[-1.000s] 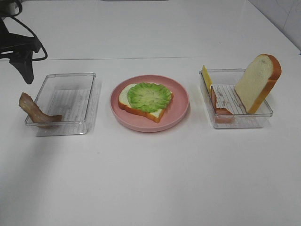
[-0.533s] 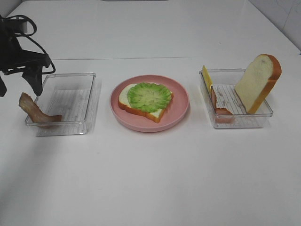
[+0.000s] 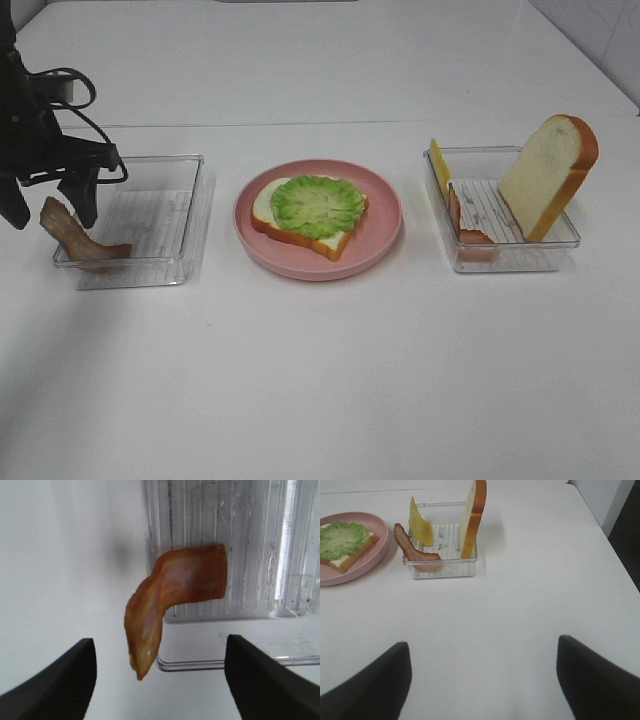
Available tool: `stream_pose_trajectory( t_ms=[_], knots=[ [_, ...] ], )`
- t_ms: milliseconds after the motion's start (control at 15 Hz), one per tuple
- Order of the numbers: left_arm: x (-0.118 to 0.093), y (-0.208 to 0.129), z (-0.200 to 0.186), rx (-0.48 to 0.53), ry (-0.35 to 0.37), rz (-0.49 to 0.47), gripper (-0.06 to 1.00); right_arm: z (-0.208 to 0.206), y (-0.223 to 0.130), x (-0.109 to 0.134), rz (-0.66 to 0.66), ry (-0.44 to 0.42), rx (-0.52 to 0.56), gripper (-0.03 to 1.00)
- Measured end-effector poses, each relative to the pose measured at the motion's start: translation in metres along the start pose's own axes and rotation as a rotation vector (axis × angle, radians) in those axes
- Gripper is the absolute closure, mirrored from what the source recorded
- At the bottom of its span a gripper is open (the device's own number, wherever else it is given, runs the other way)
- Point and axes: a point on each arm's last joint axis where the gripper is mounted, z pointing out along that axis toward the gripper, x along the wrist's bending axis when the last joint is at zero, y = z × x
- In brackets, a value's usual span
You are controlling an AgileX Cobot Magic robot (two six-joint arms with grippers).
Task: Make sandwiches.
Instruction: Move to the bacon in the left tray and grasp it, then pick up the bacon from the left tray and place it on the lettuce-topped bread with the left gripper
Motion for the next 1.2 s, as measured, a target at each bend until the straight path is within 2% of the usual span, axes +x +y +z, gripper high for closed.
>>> stream_pose_trajectory(
  t_ms=[133, 333, 533, 667, 867, 933, 1200],
  knots=[
    [-0.0002, 0.0011, 0.0004, -0.011, -0.002, 0.000, 0.33, 0.0000, 0.0000, 0.0000, 0.000, 0.000, 0.000, 0.21],
    [-0.0003, 0.0020, 0.0004, -0.021, -0.003, 0.000, 0.52, 0.0000, 0.0000, 0.0000, 0.000, 0.000, 0.000, 0.21],
    [-0.0007, 0.0019, 0.0004, -0.020, -0.007, -0.003, 0.59, 0.0000, 0.0000, 0.0000, 0.000, 0.000, 0.000, 0.21],
    [-0.0008, 0.0019, 0.0004, -0.020, -0.009, -0.004, 0.68, 0.0000, 0.0000, 0.0000, 0.000, 0.000, 0.000, 0.21],
    [-0.0008, 0.0019, 0.0004, -0.020, -0.009, -0.004, 0.91, 0.0000, 0.0000, 0.0000, 0.000, 0.000, 0.000, 0.21],
    [-0.0008, 0.0019, 0.0004, -0.020, -0.009, 0.000, 0.94, 0.0000, 0.0000, 0.0000, 0.000, 0.000, 0.000, 0.21],
    [-0.0024, 0.0016, -0.0033, -0.028, -0.027, -0.001, 0.94, 0.0000, 0.0000, 0.0000, 0.000, 0.000, 0.000, 0.21]
  ],
)
